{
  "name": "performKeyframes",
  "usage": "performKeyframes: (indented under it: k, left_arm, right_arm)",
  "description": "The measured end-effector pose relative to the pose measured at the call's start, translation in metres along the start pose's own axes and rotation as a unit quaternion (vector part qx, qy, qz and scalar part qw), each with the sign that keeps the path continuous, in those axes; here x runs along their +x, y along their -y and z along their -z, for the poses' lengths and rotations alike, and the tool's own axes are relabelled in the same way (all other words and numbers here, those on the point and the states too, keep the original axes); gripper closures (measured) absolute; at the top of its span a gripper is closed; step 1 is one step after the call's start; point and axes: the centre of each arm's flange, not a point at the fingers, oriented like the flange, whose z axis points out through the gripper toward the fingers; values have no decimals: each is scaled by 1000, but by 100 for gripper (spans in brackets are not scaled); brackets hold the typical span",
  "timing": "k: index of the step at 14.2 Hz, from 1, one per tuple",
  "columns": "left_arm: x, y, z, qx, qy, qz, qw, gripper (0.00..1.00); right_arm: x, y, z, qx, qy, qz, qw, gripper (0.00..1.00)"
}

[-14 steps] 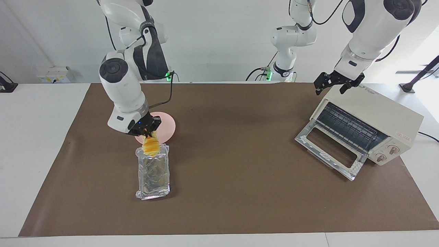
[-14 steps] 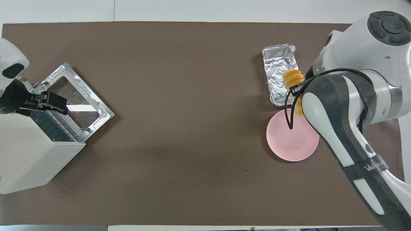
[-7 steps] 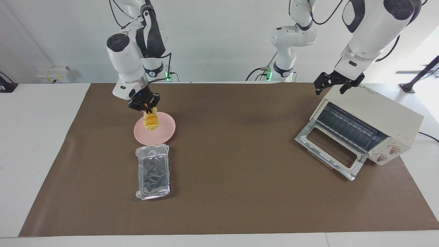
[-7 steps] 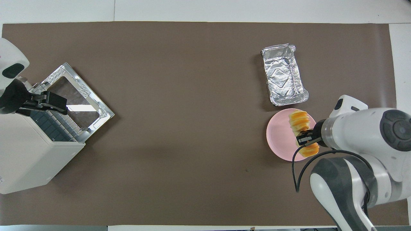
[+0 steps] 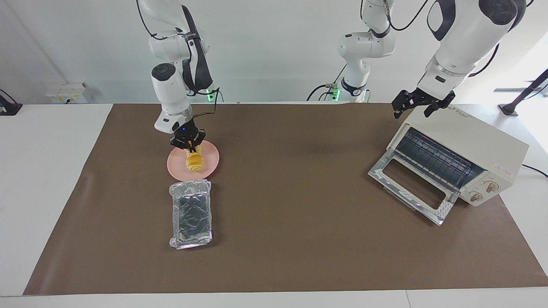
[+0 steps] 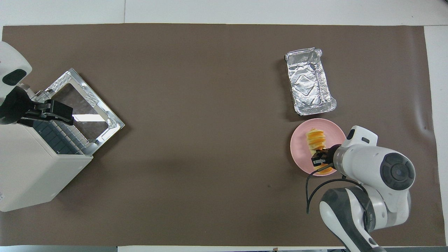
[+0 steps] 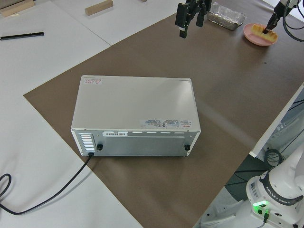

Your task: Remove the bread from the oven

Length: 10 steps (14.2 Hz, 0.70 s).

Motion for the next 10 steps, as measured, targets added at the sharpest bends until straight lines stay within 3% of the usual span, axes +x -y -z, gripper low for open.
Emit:
performKeyframes:
  k: [4,7,10]
  left_arm:
    - [0,0,0,0,0,0,1000,0]
    - [0,0,0,0,0,0,1000,0]
    - [0,0,0,0,0,0,1000,0]
  right_arm:
    - [2,4,-4,1,1,4,1000,92]
    - [5,4,-1,1,2,4,1000,63]
    - [26,-1,27,10,40,2,999,28]
